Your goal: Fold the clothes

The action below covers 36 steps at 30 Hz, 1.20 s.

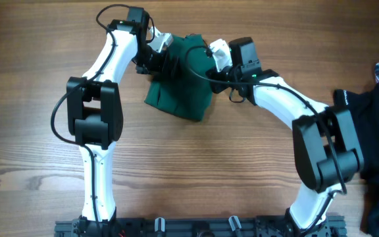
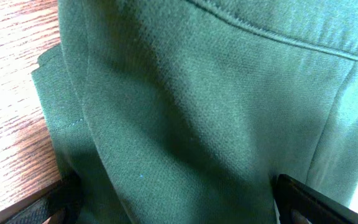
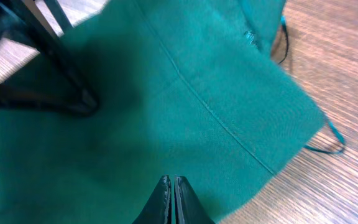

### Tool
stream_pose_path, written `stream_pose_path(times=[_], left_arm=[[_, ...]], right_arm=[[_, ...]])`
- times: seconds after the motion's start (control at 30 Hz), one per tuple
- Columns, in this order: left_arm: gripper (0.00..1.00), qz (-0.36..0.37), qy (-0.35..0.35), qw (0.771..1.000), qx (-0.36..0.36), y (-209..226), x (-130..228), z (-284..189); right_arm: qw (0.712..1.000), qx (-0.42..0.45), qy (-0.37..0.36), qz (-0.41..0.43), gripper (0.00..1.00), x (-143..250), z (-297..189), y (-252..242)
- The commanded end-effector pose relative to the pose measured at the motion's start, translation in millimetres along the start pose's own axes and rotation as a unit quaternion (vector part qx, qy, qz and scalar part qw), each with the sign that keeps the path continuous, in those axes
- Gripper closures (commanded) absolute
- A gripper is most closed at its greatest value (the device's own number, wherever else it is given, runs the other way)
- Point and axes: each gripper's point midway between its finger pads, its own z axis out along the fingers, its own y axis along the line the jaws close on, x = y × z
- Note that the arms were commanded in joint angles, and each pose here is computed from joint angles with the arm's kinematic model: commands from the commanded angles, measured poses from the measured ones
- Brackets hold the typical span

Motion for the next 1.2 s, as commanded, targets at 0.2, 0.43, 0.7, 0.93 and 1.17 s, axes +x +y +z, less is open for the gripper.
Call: stream_pose_path(times=[0.2, 0.43, 0.7, 0.93, 1.17], left_arm=[[0.01, 0.008, 0.005, 1.000, 0.009, -2, 2, 14], [0.01, 0.025, 0.026, 0.999, 0.010, -19, 12, 32], [0.28, 0.038, 0.039, 0.998, 0.006, -27, 22, 48], [0.96, 0.049, 0.057, 0.997, 0.011, -44, 30, 54], [0.96, 0.043, 0.025, 0.999, 0.000, -44, 14, 27]], right_arm=[[0.999, 0.001, 0.029, -0.030, 0.96, 33, 39, -10], [0.999, 0.002, 0.029, -0.030, 0.96, 35, 43, -11], [0.999, 0.010, 0.033, -0.029, 0.96, 37, 43, -14], [0.999, 0.013, 0.038, -0.027, 0.96, 41, 45, -16], [0.994, 0.037, -0.102, -0.019, 0.61, -73, -42, -3]])
